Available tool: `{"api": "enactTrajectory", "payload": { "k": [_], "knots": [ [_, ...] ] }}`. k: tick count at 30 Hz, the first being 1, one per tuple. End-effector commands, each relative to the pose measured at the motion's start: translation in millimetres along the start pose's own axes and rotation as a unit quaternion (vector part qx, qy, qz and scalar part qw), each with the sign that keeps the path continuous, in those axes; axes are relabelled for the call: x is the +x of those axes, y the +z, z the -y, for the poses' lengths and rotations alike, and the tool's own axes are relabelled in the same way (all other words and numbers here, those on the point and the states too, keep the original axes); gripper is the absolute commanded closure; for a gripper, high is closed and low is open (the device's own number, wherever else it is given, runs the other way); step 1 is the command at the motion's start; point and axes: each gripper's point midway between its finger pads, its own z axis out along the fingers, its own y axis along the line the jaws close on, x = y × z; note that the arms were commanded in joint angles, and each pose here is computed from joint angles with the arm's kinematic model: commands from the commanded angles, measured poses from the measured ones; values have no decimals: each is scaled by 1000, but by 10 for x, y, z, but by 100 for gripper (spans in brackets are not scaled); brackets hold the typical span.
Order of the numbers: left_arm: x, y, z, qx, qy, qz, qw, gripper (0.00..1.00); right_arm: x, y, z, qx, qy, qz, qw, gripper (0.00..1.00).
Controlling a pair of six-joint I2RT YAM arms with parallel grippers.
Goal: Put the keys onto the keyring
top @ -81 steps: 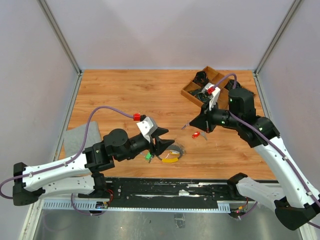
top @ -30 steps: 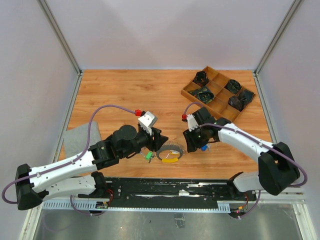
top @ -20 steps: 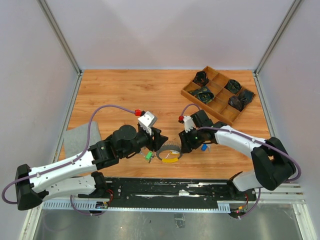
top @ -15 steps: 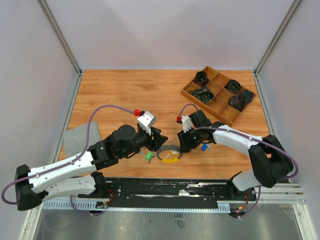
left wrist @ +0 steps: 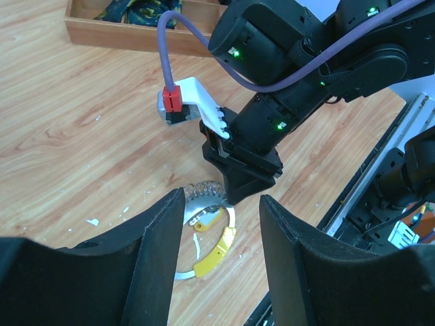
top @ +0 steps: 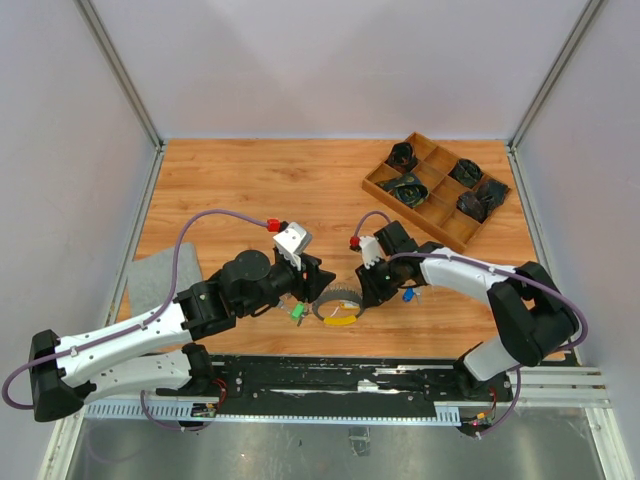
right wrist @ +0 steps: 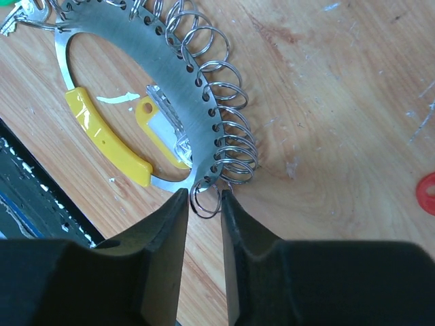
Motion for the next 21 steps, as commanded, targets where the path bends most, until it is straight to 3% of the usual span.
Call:
{"api": "enactTrajectory", "payload": {
  "k": [1,12,21],
  "knots": [
    [-102,-10,-19,-5,-3,15,1000,46,-67,17,-82,-14,-17,3,1000,75],
    [-131,-19,-16,-4,-1,17,1000,46,-175,-186,-155,-3,-33,23,999,99],
    [-338,-107,51,12,2,42,999,46,-417,-690,-524,-42,-42,71,996,99]
  ]
}}
